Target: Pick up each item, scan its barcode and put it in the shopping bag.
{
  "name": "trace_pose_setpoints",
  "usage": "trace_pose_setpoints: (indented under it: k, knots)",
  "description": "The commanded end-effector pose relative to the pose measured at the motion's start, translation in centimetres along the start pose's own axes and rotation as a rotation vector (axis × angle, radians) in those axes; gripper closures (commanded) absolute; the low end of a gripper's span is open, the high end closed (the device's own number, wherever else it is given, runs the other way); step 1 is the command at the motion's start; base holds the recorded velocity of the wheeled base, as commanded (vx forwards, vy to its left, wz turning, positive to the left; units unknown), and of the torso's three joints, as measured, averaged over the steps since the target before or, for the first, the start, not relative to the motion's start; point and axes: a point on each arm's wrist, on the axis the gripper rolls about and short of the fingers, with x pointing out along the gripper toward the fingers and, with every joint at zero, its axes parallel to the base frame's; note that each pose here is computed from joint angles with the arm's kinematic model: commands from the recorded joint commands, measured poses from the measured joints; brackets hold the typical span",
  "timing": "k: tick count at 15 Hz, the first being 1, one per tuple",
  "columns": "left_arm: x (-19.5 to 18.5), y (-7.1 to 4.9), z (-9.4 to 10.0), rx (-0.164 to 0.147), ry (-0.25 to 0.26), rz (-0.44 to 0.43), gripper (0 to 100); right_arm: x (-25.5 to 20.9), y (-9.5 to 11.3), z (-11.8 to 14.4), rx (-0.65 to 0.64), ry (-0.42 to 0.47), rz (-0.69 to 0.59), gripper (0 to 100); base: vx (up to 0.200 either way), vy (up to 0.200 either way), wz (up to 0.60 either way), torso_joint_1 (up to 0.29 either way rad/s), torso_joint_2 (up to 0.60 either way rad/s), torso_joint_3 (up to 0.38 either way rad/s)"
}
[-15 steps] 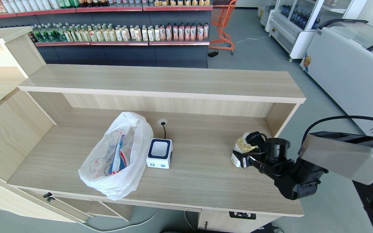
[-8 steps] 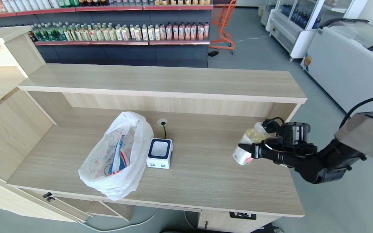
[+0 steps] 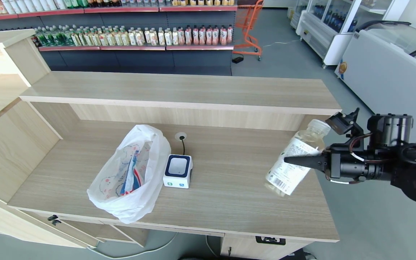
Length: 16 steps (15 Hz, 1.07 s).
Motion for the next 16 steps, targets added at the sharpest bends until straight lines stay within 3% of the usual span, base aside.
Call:
trace_pose_setpoints:
  k: [1, 5, 16]
  knots:
    - [0.0, 0.0, 0.0, 0.000, 0.000, 0.000, 0, 0.5, 3.2, 0.1, -0.048, 0.011, 0.067, 100, 0.000, 0.000, 0.00, 0.000, 0.00, 0.000]
    - [0.0, 0.0, 0.0, 0.000, 0.000, 0.000, 0, 1.9, 6.0, -0.7, -0.071, 0.054, 0.173, 100, 0.000, 0.000, 0.00, 0.000, 0.00, 0.000]
    - [0.0, 0.0, 0.0, 0.000, 0.000, 0.002, 0, 2.6, 9.0, -1.7, -0.080, 0.094, 0.261, 100, 0.000, 0.000, 0.00, 0.000, 0.00, 0.000]
